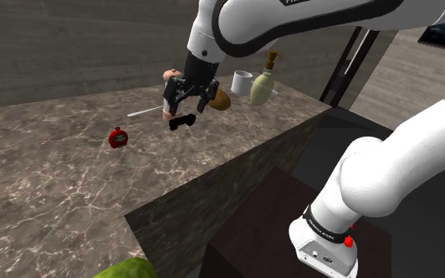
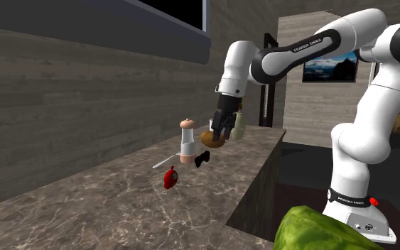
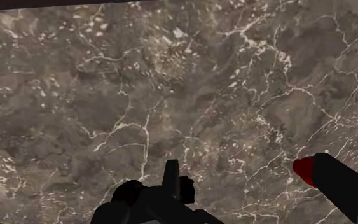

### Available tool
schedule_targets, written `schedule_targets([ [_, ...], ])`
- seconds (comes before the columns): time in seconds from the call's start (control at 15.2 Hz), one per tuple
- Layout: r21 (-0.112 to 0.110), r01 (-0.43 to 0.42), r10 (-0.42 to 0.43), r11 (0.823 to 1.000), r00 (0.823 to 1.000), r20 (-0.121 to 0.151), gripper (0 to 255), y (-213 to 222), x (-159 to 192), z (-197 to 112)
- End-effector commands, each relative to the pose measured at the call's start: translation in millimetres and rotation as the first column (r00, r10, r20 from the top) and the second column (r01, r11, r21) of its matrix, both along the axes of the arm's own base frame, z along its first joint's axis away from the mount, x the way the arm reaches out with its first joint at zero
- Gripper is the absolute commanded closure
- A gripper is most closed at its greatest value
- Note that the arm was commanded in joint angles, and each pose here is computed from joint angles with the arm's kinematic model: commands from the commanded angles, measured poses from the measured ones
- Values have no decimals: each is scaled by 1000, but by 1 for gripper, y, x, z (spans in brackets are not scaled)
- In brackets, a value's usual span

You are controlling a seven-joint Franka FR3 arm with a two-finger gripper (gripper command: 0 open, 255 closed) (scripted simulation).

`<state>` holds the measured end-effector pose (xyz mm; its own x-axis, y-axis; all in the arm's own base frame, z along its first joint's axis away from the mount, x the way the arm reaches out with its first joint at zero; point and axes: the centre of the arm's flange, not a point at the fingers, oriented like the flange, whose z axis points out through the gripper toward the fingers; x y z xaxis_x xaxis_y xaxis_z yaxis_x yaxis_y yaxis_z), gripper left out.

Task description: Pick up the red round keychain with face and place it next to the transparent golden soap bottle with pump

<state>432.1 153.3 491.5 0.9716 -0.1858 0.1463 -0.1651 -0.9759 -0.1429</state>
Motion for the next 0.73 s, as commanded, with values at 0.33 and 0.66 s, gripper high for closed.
schedule_targets([
  [0.33,94,42,-46,995,998,40,0,55,54,-34],
  [0.66,159,69,-80,985,995,64,0,91,94,-55],
])
